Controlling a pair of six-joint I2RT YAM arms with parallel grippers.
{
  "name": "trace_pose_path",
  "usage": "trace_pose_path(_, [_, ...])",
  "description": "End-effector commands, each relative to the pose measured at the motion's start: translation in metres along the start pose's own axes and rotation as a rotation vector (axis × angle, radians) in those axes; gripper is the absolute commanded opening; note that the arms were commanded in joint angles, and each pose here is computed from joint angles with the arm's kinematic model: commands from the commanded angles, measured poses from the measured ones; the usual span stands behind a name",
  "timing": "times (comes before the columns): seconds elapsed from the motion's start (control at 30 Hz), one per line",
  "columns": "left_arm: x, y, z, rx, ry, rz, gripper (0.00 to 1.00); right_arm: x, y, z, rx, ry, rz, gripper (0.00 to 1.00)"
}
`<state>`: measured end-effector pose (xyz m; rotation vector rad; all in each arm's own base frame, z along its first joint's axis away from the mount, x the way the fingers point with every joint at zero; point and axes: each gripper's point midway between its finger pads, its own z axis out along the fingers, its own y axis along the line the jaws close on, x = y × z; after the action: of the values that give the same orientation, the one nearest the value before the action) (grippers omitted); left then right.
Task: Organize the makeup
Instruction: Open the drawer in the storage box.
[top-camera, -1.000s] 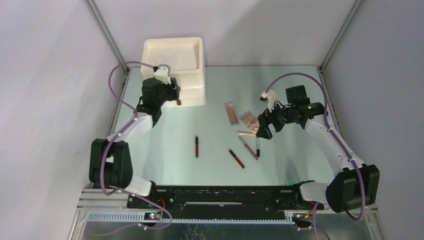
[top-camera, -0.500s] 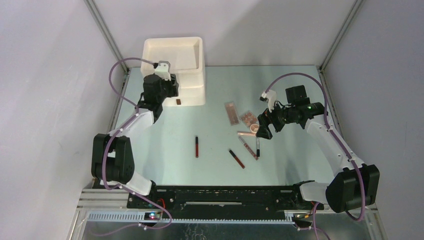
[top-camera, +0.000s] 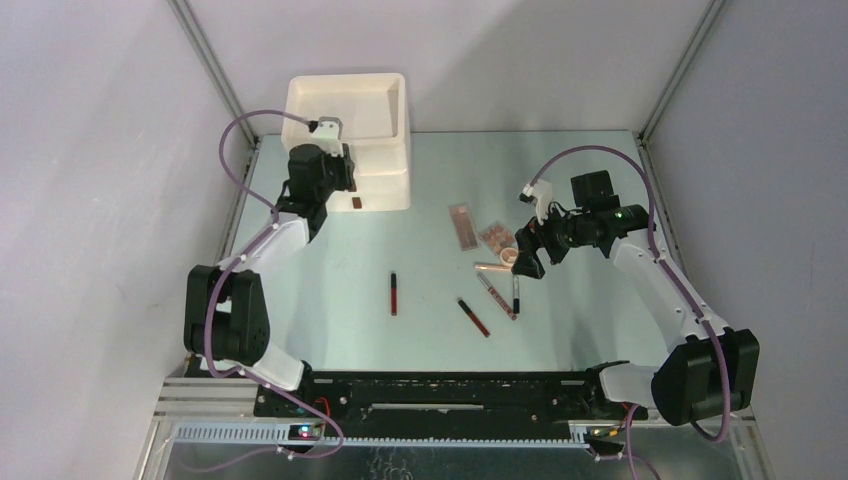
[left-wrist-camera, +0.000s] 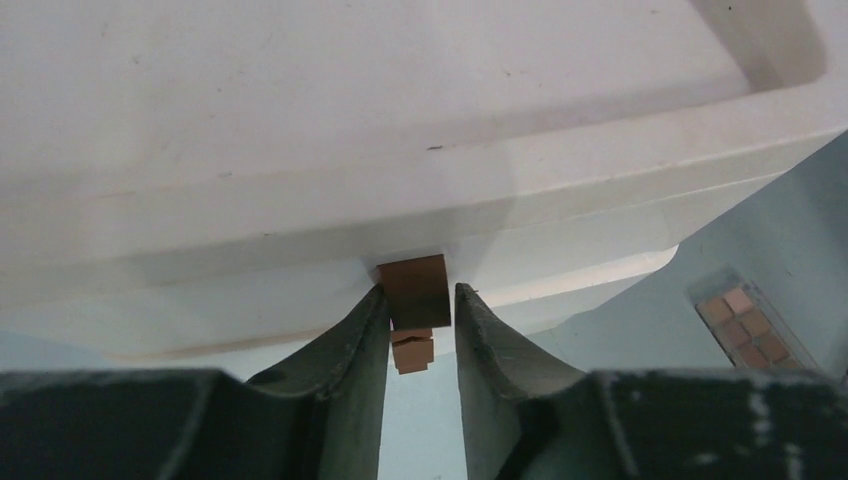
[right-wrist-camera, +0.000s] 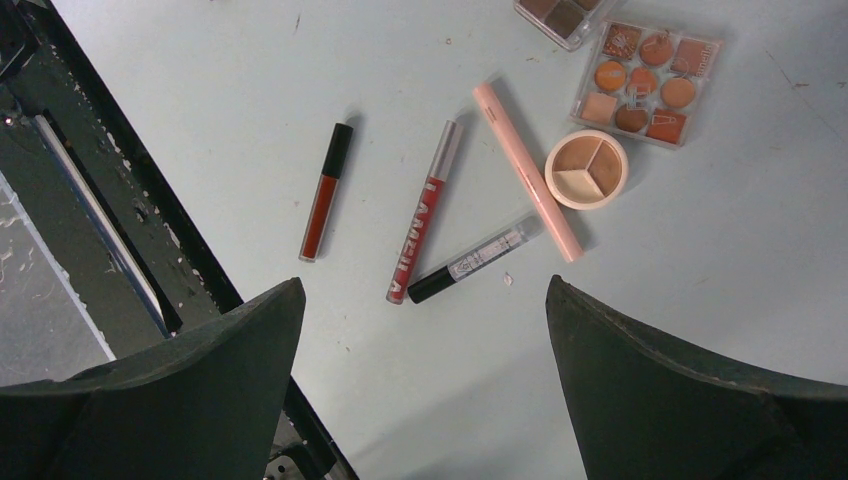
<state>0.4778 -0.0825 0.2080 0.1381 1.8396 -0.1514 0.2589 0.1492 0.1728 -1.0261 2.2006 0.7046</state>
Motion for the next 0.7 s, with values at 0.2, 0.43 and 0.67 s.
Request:
trace_pose_path(0.2, [-0.07,-0.003,0.003,-0.004,-0.161,0.004,0.27,-0.001,0.003,0.002,-0.015,-0.001,-0.019,1.0])
trace_pose_path(0.43, [-0.072,-0.004,0.004,0.002,-0.157,0.007,0.06,0.0,0.003,0.002,-0.015,0.001,-0.019,1.0])
trace_pose_path(0.67, [-0.074,-0.011,-0.007,0.039,-0.149,-0.006,0.0,-0.001,0.003,0.002,-0.016,0.0,-0.019,1.0])
